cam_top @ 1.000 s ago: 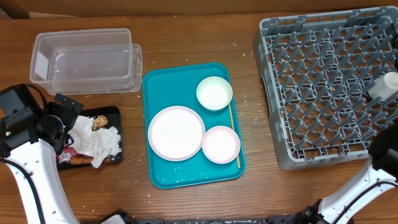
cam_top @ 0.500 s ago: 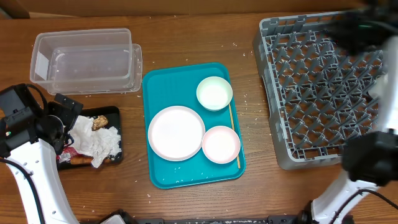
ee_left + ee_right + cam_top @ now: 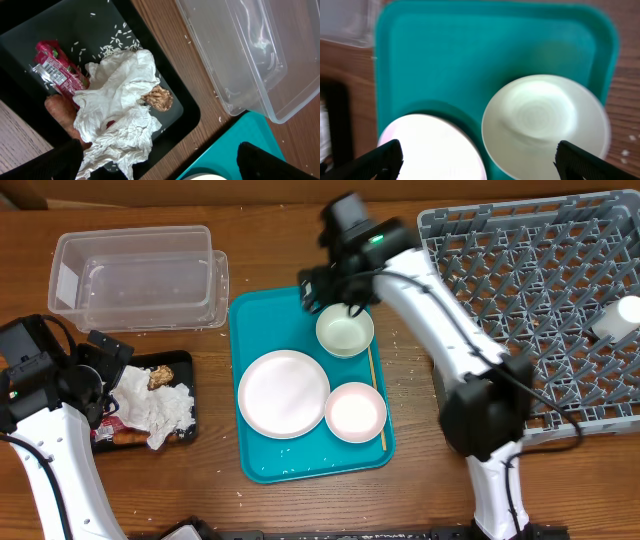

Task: Sort waste into correct bins and load items into the dishwasher
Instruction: 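Move the right gripper back to the teal tray and grasp the white bowl, then lift the white bowl and carry it to the dish rack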

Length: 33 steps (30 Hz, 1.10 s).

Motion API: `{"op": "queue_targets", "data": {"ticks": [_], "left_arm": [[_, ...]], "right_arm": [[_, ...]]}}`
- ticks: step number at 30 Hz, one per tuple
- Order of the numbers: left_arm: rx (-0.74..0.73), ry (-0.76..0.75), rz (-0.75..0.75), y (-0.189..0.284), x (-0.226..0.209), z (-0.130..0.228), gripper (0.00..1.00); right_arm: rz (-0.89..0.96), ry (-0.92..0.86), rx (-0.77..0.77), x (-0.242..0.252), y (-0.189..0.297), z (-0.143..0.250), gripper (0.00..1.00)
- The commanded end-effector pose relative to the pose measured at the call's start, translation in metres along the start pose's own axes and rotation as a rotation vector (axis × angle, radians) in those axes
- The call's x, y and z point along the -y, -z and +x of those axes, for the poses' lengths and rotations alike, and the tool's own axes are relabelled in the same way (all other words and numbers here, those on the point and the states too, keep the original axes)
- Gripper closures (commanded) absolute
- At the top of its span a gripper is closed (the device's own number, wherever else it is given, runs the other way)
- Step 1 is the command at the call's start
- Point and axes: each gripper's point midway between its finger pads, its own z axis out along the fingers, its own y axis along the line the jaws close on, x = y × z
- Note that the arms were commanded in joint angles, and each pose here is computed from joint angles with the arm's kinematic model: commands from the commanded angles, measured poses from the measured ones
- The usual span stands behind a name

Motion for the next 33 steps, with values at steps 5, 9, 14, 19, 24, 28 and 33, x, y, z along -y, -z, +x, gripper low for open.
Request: {"op": "queue_targets", "data": {"ticks": [5,9,14,19,24,28,33], "left_arm": [[0.011,0.009,0.012,0.004,0.004,-0.004,0.00],[0.011,0.009,0.012,0.004,0.004,-0.004,0.00],[0.012,0.009,0.012,0.004,0.004,-0.004,0.00],[0.012,0.009,0.012,0.004,0.004,-0.004,0.00],[0.012,0.009,0.012,0.004,0.004,-0.004,0.00],[0.012,0.009,0.012,0.004,0.004,-0.004,0.00],[0.011,0.009,0.012,0.004,0.004,-0.004,0.00]], "right_arm": [[0.113,-0.058,-0.099,0.001,-0.072,0.024,0.14],[0.137,-0.085,-0.111,0.005,-0.085,0.027,0.43],[0.172,-0.101,-0.092,0.011,-0.086,0.024,0.57],[0.170,-0.100,-0.089,0.011,-0.091,0.023,0.66],[0.145,-0.101,-0.119,0.007,-0.099,0.029,0.80],[0.127,-0.098,-0.092,0.001,-0.088,0.021,0.91],[0.096,-0.100,-0.024,-0.008,-0.051,0.001,0.96]]}}
